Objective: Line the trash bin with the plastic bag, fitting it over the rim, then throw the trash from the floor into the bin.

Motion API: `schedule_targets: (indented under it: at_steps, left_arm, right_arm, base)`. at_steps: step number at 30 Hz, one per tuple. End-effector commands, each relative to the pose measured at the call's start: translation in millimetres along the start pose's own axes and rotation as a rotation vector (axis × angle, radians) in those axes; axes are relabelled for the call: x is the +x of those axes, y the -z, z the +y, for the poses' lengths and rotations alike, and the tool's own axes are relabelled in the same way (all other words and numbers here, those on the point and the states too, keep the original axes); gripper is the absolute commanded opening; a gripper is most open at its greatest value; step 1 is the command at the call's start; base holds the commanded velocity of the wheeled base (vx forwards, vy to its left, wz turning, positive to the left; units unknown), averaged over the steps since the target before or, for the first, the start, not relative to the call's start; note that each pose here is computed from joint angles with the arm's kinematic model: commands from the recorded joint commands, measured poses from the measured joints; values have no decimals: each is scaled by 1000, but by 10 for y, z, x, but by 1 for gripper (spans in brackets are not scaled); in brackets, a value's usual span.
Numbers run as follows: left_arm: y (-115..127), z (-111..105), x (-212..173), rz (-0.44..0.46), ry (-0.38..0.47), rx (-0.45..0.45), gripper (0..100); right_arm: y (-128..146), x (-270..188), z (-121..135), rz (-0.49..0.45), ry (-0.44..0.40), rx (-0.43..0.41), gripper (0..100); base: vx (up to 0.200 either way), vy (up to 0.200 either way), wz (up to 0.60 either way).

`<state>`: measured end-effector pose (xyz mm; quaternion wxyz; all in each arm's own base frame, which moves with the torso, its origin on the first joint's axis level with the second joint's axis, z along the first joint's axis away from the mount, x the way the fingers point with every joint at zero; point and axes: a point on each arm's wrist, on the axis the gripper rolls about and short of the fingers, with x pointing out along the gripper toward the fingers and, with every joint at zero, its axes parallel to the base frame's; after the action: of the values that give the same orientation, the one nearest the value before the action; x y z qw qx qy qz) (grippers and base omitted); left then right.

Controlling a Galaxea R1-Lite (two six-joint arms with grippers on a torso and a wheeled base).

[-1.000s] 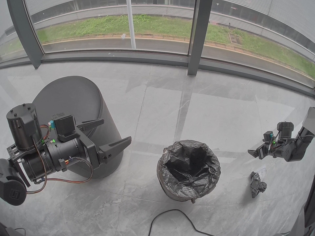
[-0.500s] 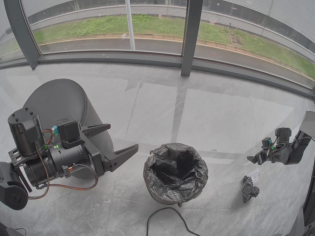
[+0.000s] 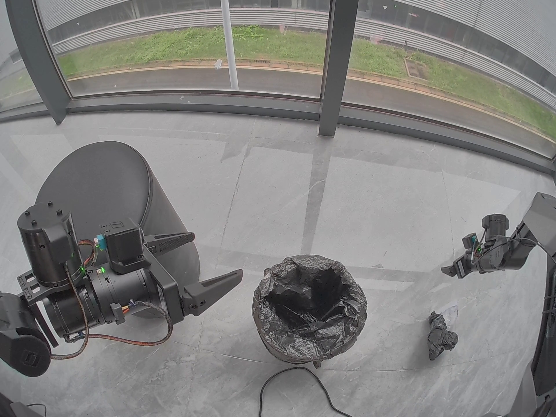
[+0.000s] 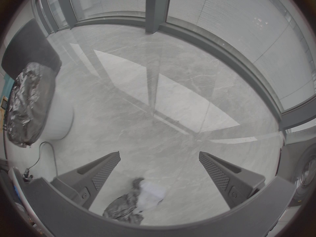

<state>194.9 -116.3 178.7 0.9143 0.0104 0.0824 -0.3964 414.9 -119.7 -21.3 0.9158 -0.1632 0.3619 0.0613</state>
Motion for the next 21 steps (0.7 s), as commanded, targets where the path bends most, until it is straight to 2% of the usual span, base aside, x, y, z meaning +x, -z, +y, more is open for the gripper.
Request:
schedule_targets:
  at_steps: [1, 6, 7, 11, 14, 16, 21]
  left_arm:
    - [42, 7, 10, 16, -2, -5, 100]
    - [70, 15, 25, 29, -3, -14, 100]
    - [95, 23, 49, 40, -3, -17, 100]
    - [122, 24, 77, 54, 1, -19, 100]
    - [141, 37, 105, 62, -2, -25, 100]
    - [152, 42, 121, 68, 0, -27, 100]
    - [172, 38, 120, 76, 2, -27, 100]
  right_arm:
    - [71, 384, -282, 54, 28, 12, 100]
    - [56, 442, -344, 117, -10, -8, 100]
    - [25, 468, -400, 145, -27, -9, 100]
    - [24, 504, -551, 161, -26, -34, 100]
    - [121, 434, -493, 268, -130, -40, 100]
    - [126, 416, -492, 303, -163, -30, 100]
    - [-13, 511, -621, 291, -156, -42, 100]
  base:
    - [0, 0, 0]
    - [0, 0, 0]
    - [0, 0, 0]
    - [0, 0, 0]
    - [0, 0, 0]
    - [0, 0, 0]
    - [0, 0, 0]
